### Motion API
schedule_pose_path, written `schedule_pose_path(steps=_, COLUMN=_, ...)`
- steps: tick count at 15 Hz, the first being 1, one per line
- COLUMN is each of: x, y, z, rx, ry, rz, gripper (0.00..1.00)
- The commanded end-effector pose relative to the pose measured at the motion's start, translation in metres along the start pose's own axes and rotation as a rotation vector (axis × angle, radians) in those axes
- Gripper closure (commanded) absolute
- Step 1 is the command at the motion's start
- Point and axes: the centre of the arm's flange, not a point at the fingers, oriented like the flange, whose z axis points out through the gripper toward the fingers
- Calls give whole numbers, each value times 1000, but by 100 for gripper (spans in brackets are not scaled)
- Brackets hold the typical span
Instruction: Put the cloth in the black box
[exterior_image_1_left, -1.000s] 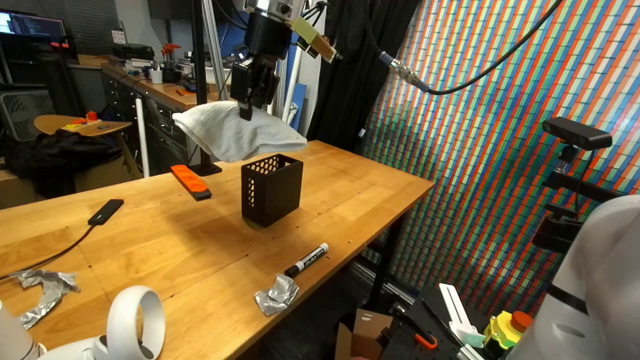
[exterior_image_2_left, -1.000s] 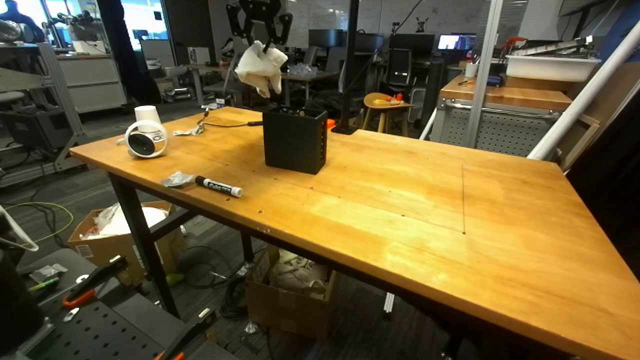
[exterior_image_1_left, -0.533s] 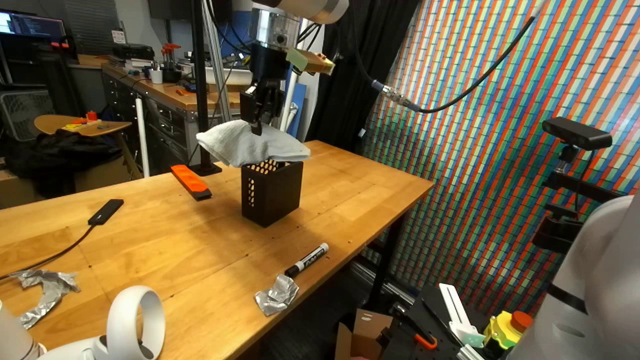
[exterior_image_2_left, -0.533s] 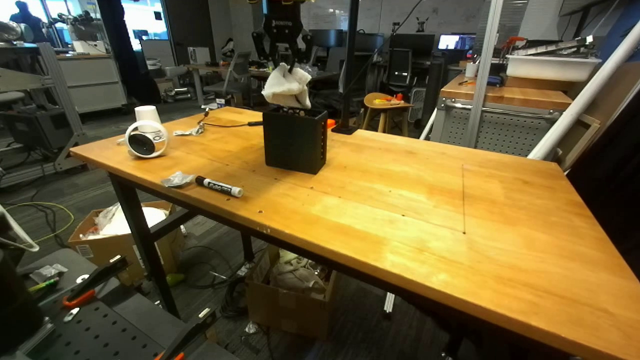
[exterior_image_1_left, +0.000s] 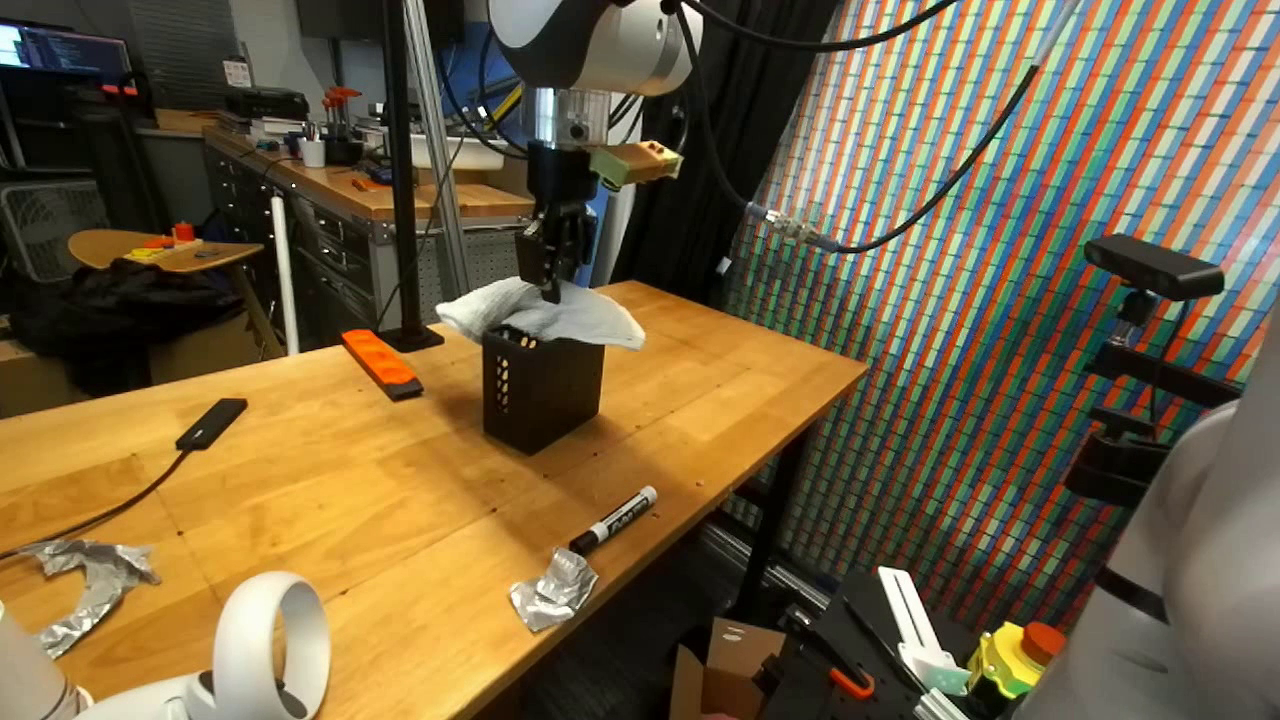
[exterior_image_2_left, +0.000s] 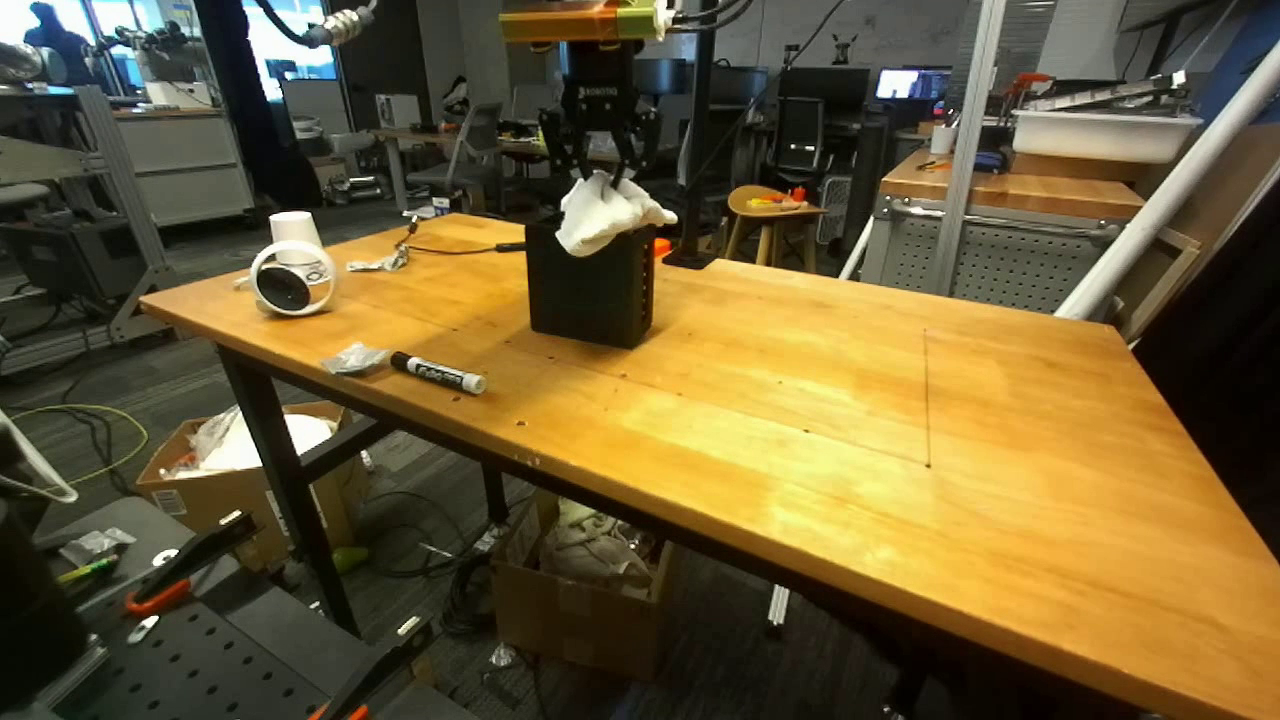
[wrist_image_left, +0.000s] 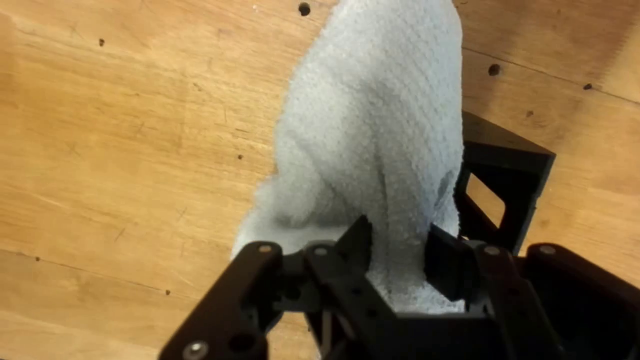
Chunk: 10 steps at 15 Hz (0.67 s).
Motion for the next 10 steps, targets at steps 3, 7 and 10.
schedule_pose_path(steps=3, x=7, y=-3, z=26, rx=17, ry=-59, rz=-7, gripper=86)
schedule_pose_path(steps=7, x=8, y=-11, z=54, rx=49, ry=-82, rz=-22, gripper=86)
schedule_pose_path(steps=10, x=2, y=-10, z=70, rx=79, ry=-103, rz=-11, gripper=86)
